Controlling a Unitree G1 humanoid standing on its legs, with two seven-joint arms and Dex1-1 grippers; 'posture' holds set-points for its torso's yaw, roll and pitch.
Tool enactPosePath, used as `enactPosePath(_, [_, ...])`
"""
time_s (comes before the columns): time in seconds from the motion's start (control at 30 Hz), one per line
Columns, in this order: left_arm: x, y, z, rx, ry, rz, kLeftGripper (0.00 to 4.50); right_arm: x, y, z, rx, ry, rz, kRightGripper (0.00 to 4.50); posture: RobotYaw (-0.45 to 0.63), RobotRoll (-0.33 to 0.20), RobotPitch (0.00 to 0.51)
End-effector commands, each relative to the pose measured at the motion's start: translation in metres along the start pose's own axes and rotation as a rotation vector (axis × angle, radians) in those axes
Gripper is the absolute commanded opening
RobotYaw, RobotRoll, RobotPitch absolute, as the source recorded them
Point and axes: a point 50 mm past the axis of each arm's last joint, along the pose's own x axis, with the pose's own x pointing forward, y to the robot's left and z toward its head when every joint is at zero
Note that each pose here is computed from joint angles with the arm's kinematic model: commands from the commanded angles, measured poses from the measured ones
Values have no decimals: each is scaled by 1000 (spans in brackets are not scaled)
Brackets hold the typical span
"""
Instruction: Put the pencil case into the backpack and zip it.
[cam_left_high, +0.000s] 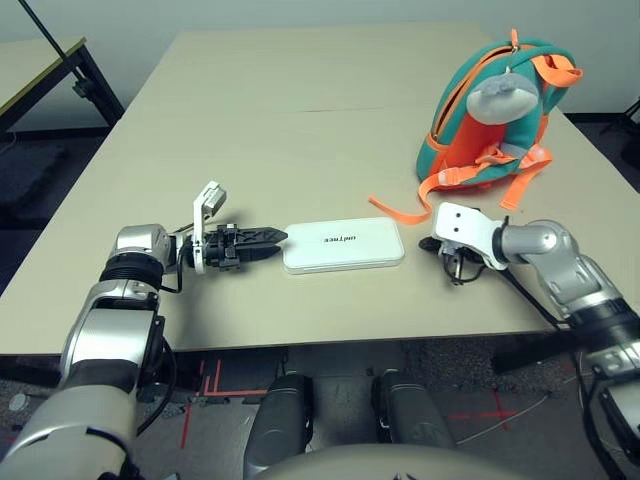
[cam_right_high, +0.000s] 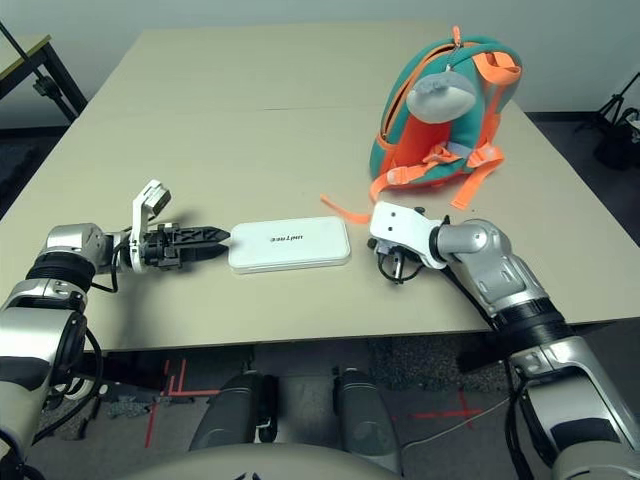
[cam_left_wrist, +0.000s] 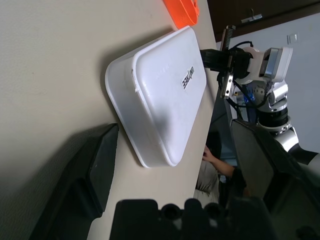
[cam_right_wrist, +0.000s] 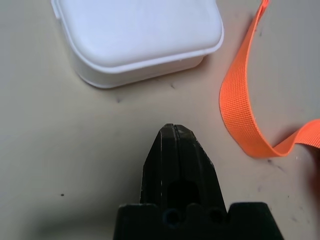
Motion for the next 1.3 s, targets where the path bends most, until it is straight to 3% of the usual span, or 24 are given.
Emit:
enactPosePath(0.03, [-3, 7, -8, -35, 35, 55, 4500, 14, 7, 1, -15, 9, 52, 30, -126, 0, 66])
enactPosePath(0.47, [-16, 7, -5, -30, 36, 103, 4500, 19, 6, 3, -44, 1, 70, 30, -119, 0, 64])
enactPosePath(0.6, [-15, 7, -4, -26, 37, 103, 4500, 26, 8, 16, -61, -18, 92, 30, -127, 0, 65])
enactPosePath(0.77, [-12, 5, -2, -23, 43, 98, 4500, 47, 23, 55, -145, -99, 193, 30, -136, 0, 69])
enactPosePath(0.9, [-12, 4, -1, -19, 47, 100, 4500, 56, 26, 72, -178, -128, 226, 30, -136, 0, 67])
enactPosePath(1.3, [-12, 3, 1, -16, 50, 97, 4500, 65, 27, 86, -215, -153, 252, 30, -124, 0, 63])
